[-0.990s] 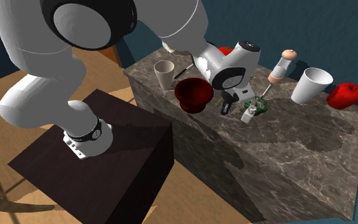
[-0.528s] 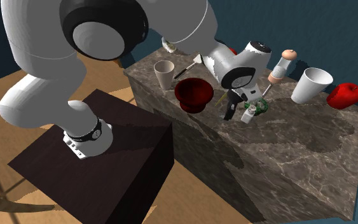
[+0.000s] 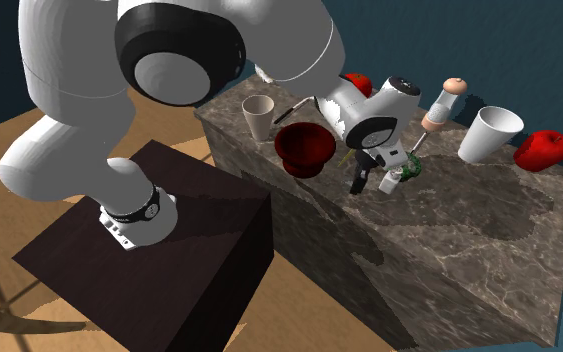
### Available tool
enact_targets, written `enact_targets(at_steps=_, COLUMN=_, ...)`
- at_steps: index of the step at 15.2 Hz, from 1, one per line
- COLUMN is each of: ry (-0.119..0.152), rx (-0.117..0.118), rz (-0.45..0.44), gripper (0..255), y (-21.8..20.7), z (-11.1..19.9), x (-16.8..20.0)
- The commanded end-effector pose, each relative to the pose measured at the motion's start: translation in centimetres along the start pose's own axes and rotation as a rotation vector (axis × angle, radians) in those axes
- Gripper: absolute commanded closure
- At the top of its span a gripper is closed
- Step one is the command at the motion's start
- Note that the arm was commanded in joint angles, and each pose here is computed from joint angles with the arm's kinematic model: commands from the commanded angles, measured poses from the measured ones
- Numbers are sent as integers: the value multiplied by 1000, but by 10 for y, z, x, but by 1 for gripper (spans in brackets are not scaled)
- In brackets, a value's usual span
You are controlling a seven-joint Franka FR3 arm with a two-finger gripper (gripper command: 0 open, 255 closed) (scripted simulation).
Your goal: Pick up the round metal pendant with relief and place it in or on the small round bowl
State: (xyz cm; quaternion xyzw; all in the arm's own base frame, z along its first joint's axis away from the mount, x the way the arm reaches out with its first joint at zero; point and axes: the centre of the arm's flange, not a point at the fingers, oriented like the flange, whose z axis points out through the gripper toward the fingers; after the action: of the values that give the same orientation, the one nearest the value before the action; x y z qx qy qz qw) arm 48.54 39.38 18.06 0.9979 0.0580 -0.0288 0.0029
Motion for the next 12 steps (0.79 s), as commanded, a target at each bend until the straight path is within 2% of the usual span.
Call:
enact_targets(at_steps=1, ry=0, rx=0, rz=0, gripper=0, y=0, z=0, x=0)
enact_targets(at_steps=4, ry=0, rx=0, rz=0, gripper=0, y=0, z=0, x=0)
enact_targets(at_steps=5, ry=0, rx=0, rz=0, gripper=255, y=0, z=0, x=0)
enact_targets(at_steps=12, ry=0, rx=0, rz=0, gripper=255, y=2, z=2, x=0)
